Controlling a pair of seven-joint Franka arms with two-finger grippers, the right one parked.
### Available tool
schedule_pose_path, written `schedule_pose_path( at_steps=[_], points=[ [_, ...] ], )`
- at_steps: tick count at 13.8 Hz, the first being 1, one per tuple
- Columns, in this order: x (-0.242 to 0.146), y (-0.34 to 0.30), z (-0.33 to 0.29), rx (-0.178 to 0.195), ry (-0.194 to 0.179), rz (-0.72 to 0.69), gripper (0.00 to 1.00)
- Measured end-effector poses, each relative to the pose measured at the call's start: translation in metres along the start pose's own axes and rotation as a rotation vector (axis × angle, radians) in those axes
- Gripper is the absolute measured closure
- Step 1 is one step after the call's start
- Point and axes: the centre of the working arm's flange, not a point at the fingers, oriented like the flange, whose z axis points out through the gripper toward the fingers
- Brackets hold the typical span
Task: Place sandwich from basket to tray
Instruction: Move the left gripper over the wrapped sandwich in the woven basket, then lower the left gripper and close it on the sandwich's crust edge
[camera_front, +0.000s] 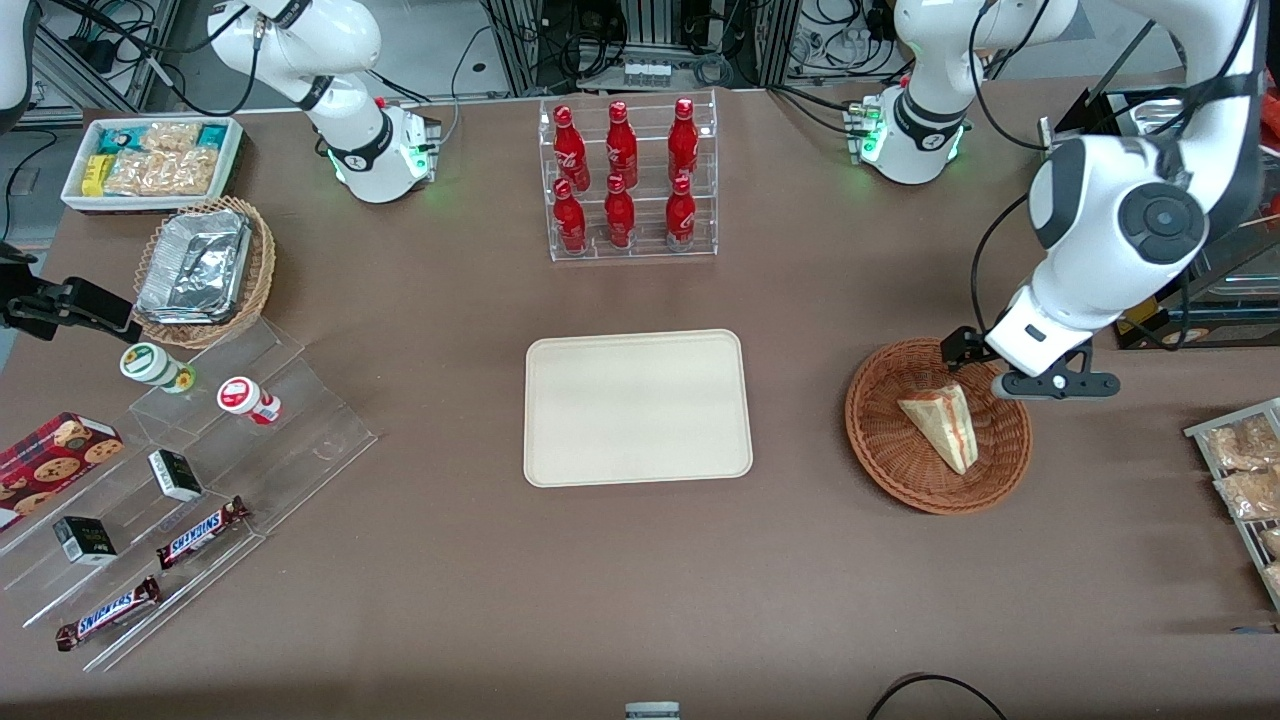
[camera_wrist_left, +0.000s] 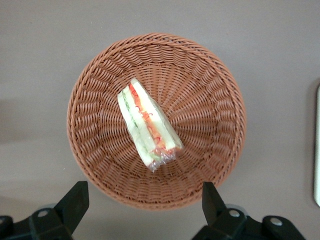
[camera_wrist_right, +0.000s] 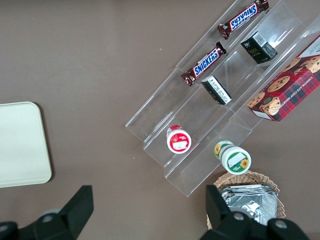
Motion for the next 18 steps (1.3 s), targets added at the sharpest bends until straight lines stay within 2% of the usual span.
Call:
schedule_pose_path(
  at_steps=[3,8,10,16,17,18],
  points=[
    [-0.001,-0.002,0.028,-0.012,-0.002,-0.059,0.0],
    [0.009,0.001,0.063,-0.031,0.016,-0.444,0.0],
    [0.012,0.001,0.079,-0.037,0.017,-0.546,0.0],
    [0.009,0.002,0.119,-0.022,-0.042,-0.587,0.0],
    [0.009,0.002,0.125,-0.021,-0.048,-0.587,0.05],
    [0.008,0.002,0.13,-0.02,-0.053,-0.587,0.05]
  ],
)
